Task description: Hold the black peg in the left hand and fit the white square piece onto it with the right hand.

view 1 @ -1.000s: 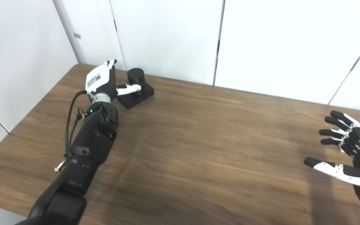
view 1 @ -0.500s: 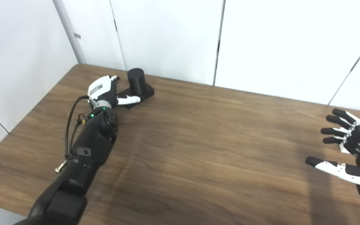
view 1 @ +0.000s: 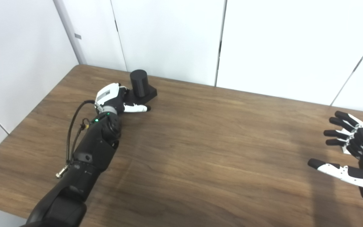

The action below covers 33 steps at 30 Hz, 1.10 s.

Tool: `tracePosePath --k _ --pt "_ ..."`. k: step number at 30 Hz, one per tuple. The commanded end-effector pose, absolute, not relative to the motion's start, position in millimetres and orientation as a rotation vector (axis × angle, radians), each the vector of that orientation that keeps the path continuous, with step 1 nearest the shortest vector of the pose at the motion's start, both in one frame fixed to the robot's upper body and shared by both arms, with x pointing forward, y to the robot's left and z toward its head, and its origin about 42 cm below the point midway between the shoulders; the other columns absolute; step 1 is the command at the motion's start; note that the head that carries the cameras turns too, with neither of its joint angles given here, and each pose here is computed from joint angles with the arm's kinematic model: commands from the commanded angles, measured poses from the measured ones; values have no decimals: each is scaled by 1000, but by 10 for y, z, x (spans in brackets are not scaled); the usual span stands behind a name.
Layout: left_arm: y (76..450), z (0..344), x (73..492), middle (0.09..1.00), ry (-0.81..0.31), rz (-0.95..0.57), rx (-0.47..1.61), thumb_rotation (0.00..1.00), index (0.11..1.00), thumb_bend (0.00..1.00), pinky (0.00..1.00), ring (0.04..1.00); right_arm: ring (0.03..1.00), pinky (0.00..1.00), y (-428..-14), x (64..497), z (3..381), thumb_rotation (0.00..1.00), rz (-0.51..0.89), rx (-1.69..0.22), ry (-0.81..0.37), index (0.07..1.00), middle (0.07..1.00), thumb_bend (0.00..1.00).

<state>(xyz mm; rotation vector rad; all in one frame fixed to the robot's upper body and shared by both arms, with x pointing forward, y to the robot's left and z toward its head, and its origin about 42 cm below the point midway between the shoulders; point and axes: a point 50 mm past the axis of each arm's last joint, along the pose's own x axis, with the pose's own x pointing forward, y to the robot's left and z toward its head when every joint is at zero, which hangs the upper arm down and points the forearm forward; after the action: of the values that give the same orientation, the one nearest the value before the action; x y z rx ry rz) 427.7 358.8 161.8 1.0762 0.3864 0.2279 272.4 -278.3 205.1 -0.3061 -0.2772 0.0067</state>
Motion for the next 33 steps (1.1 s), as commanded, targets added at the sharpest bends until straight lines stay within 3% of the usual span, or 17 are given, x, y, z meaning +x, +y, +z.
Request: tracePosePath --k 1,7,26,33 --pt "3602 1909 4399 1000 304 275 1092 465 747 1000 1000 1000 686 584 -2789 2721 2232 0 -6 -309 -345 812 795 501" --pt "3635 1889 4415 1000 307 281 1127 430 702 1000 1000 1000 683 576 -2801 2711 2232 0 -7 -309 -349 808 792 499" --pt "3779 1834 4327 967 349 240 1248 299 686 924 947 1000 681 592 -2845 2722 2248 0 -12 -310 -350 805 786 499" --pt "3788 1825 4284 900 320 246 1250 200 535 869 894 985 687 586 -2862 2729 2241 0 -5 -303 -352 804 789 479"
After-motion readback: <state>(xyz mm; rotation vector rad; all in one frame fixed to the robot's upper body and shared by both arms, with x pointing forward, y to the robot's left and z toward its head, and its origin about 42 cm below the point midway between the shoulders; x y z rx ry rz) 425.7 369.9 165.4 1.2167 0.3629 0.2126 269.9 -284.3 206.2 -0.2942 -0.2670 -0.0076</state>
